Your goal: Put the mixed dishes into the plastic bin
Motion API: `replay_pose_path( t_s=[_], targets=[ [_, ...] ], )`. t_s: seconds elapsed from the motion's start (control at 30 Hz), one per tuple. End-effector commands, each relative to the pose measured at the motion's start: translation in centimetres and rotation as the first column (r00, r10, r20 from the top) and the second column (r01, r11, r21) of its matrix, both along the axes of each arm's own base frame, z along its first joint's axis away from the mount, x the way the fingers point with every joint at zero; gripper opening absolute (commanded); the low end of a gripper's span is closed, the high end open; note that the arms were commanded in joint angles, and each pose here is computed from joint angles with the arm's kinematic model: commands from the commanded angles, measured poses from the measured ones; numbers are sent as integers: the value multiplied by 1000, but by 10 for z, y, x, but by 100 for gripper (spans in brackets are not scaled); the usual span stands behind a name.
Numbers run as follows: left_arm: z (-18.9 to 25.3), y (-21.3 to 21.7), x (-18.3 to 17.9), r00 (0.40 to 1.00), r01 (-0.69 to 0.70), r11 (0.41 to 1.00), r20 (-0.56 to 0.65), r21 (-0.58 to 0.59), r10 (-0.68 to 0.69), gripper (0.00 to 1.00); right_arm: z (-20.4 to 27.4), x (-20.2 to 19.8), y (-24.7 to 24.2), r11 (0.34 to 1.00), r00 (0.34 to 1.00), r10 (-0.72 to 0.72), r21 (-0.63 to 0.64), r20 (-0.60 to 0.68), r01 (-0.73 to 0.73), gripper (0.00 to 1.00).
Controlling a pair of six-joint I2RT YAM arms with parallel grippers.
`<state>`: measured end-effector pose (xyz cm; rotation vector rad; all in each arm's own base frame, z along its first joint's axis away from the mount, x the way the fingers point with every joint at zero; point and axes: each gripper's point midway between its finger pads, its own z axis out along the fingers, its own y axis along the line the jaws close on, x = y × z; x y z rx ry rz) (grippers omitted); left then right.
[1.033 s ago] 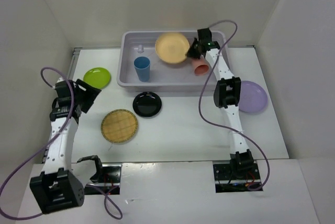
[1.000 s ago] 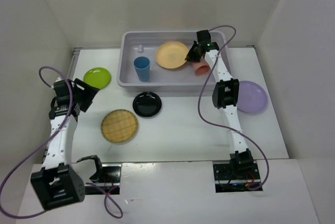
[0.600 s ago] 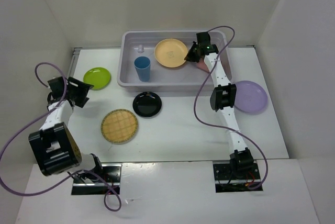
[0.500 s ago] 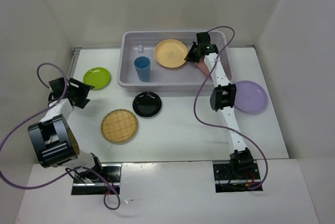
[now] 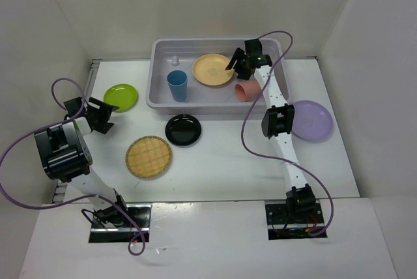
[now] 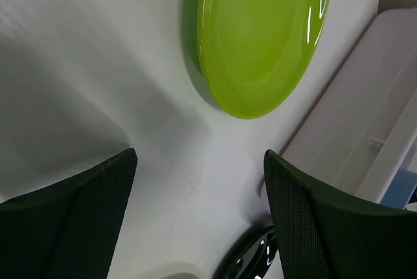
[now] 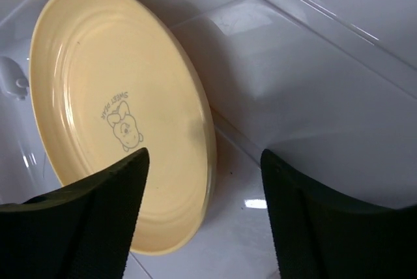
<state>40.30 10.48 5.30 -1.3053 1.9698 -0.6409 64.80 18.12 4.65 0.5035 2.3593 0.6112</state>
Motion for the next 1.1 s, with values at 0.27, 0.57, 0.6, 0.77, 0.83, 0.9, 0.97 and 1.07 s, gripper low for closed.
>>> replay_pose_path(
  t_s=[0.27,0.57,0.6,0.77,0.83,0.9,0.97,1.07],
  targets=[
    [-12,21,45,995,-37,998,88,-44,41,83,165,-2,-13,1000,965,-15,-5,262,17,88],
    [-27,24,49,997,-51,997,62,-57,54,62,325,-70,-41,997,896,-41,-42,442,67,95],
    [-26,25,51,996,-50,997,72,-52,54,59,334,-79,-45,996,894,-43,-54,446,75,95],
    [-32,21,55,994,-49,993,93,-104,59,45,412,-135,-68,991,834,-70,-57,547,120,96],
    [-35,21,56,994,-54,992,94,-110,64,35,425,-151,-73,992,829,-70,-52,555,118,96],
    [-30,23,60,992,-58,992,109,-111,70,28,443,-174,-77,992,818,-71,-47,571,119,96],
    [-26,25,63,990,-57,993,119,-107,70,19,460,-197,-84,992,802,-66,-49,593,118,96],
    [-13,26,65,987,-61,993,144,-105,76,3,466,-222,-89,991,810,-56,-65,584,115,96]
  ],
)
